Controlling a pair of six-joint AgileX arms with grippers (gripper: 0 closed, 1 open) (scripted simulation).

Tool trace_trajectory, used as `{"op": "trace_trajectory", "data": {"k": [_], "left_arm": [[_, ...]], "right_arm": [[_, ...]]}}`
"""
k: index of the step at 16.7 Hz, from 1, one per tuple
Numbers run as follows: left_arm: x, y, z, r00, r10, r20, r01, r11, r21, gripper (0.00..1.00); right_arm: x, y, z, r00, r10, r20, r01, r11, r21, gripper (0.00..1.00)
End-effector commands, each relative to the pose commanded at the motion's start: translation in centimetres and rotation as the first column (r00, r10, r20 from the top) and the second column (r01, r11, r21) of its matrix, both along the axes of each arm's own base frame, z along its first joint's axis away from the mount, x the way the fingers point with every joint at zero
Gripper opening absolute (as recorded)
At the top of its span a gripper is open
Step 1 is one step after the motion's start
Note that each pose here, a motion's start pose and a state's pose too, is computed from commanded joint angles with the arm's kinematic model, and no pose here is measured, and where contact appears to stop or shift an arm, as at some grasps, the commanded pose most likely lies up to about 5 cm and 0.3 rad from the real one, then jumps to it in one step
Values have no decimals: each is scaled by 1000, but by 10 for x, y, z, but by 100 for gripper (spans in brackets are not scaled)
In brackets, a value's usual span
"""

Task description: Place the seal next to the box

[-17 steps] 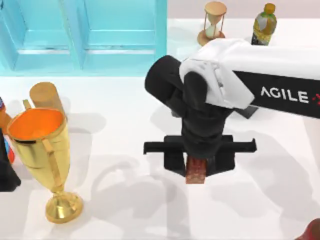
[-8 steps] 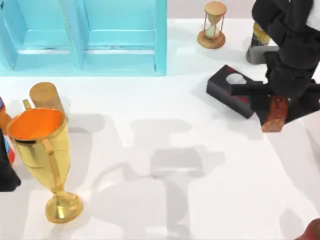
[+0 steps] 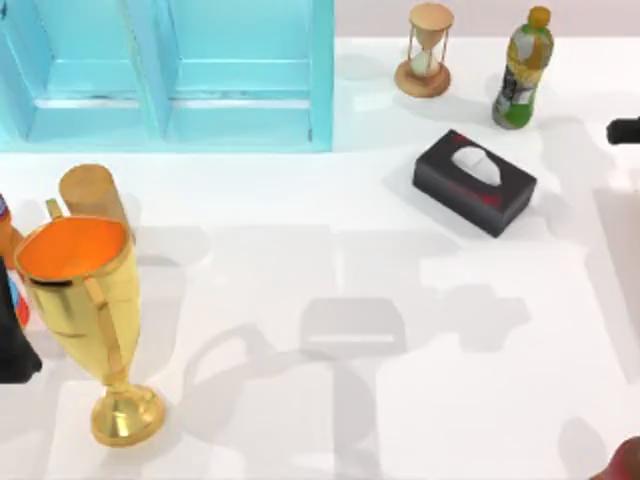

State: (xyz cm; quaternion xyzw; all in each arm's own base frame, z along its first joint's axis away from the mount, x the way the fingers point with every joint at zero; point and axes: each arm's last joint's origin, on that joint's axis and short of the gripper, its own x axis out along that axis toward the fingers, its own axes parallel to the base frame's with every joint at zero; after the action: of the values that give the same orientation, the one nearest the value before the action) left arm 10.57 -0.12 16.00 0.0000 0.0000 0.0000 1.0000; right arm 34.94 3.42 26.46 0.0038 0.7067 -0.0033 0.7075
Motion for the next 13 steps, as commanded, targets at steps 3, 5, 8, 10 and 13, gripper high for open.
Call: {"op": "trace_trajectory", "data": {"k": [3,5,8,10,13], "left_arm": [[0,0,0,1000,0,0,0,1000,0,100],[0,0,0,1000,0,0,0,1000,0,100],[0,0,0,1000,0,0,0,1000,0,100],[0,0,0,1000,0,0,0,1000,0,100],[0,0,0,1000,0,0,0,1000,0,100]], "right_arm": [[1,1,-2,1000,1,-5,-1,1000,-2,0],[3,0,0,1000,6,18,-6,1000,7,0],[15,-1,4,991,24,132,-31,998,54,0],[21,4,-4,981,33,191,-49,996,79,0],[16,10,-35,989,31,147,-42,997,68,0]]}}
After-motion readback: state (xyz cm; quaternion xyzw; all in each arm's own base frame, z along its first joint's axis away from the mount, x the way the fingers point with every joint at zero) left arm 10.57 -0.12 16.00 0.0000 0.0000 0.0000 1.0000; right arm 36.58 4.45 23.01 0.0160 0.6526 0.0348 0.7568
